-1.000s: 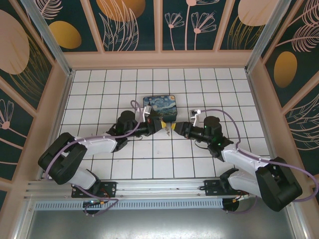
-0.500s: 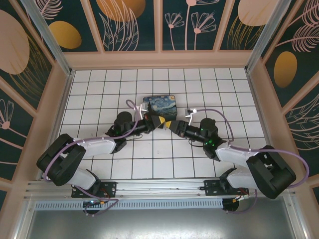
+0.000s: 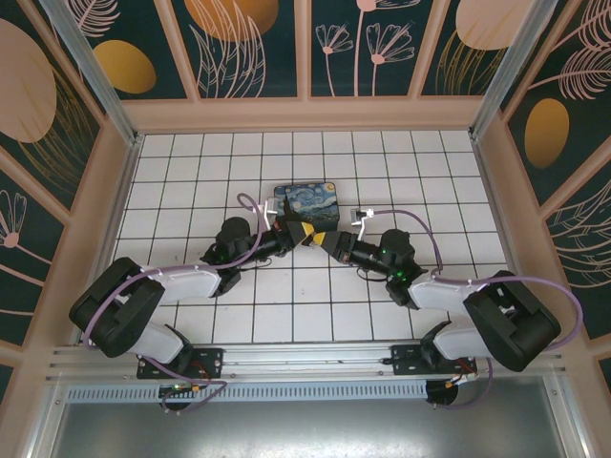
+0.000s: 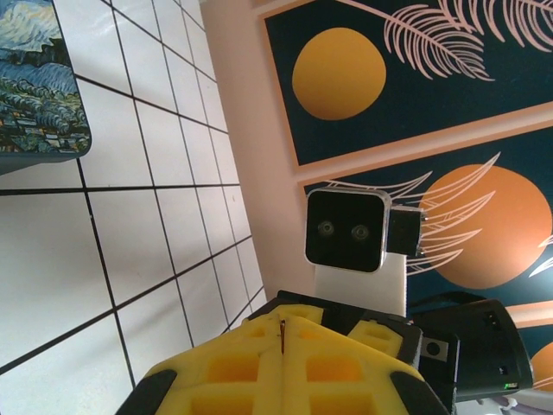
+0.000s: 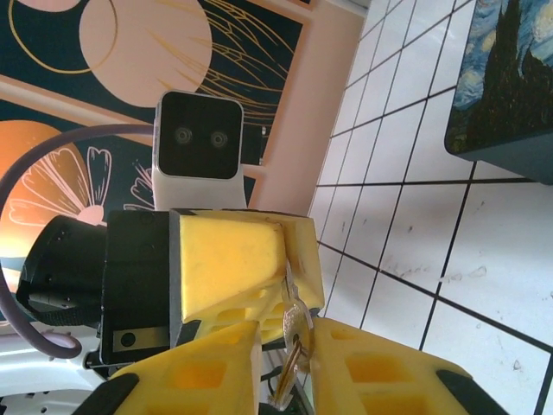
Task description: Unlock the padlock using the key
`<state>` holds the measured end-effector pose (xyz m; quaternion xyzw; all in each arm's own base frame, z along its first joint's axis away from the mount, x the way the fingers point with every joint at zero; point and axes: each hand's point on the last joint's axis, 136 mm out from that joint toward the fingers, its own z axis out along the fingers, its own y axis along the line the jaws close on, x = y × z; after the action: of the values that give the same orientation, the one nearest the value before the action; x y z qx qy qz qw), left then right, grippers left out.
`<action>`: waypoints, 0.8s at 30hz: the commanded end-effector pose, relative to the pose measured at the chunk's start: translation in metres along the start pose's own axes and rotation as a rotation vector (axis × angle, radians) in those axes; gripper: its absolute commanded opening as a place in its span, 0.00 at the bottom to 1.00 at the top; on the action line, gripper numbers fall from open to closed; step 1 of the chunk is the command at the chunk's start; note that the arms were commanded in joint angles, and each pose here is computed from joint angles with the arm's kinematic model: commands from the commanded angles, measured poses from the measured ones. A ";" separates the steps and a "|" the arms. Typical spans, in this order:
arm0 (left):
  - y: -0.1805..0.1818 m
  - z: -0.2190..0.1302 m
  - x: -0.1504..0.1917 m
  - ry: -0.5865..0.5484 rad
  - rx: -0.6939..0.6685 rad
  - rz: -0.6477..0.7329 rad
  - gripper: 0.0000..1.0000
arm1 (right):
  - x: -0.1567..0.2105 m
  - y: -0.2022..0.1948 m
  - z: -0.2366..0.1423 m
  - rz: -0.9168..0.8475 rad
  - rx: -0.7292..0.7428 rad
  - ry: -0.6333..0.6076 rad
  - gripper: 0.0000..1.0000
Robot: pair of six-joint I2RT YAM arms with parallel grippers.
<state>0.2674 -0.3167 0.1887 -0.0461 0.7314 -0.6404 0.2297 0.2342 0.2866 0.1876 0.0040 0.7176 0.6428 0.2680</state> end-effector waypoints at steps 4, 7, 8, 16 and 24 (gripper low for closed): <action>-0.013 -0.006 -0.006 -0.039 0.055 0.009 0.00 | -0.007 0.020 -0.001 -0.005 -0.104 -0.052 0.18; -0.013 -0.007 -0.006 -0.042 0.056 0.006 0.00 | -0.008 0.022 -0.001 0.006 -0.127 -0.055 0.18; -0.013 -0.007 -0.006 -0.041 0.059 0.005 0.00 | -0.008 0.023 0.000 0.008 -0.131 -0.058 0.18; -0.015 -0.008 -0.003 -0.029 0.067 0.009 0.00 | -0.011 0.021 0.002 0.017 -0.131 -0.067 0.20; -0.014 -0.009 -0.004 -0.038 0.070 -0.001 0.00 | -0.011 0.021 0.004 0.018 -0.130 -0.064 0.13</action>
<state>0.2672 -0.3132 0.1964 -0.0522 0.7149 -0.6546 0.2403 0.2398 0.2876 0.1931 0.0282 0.6901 0.6718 0.2677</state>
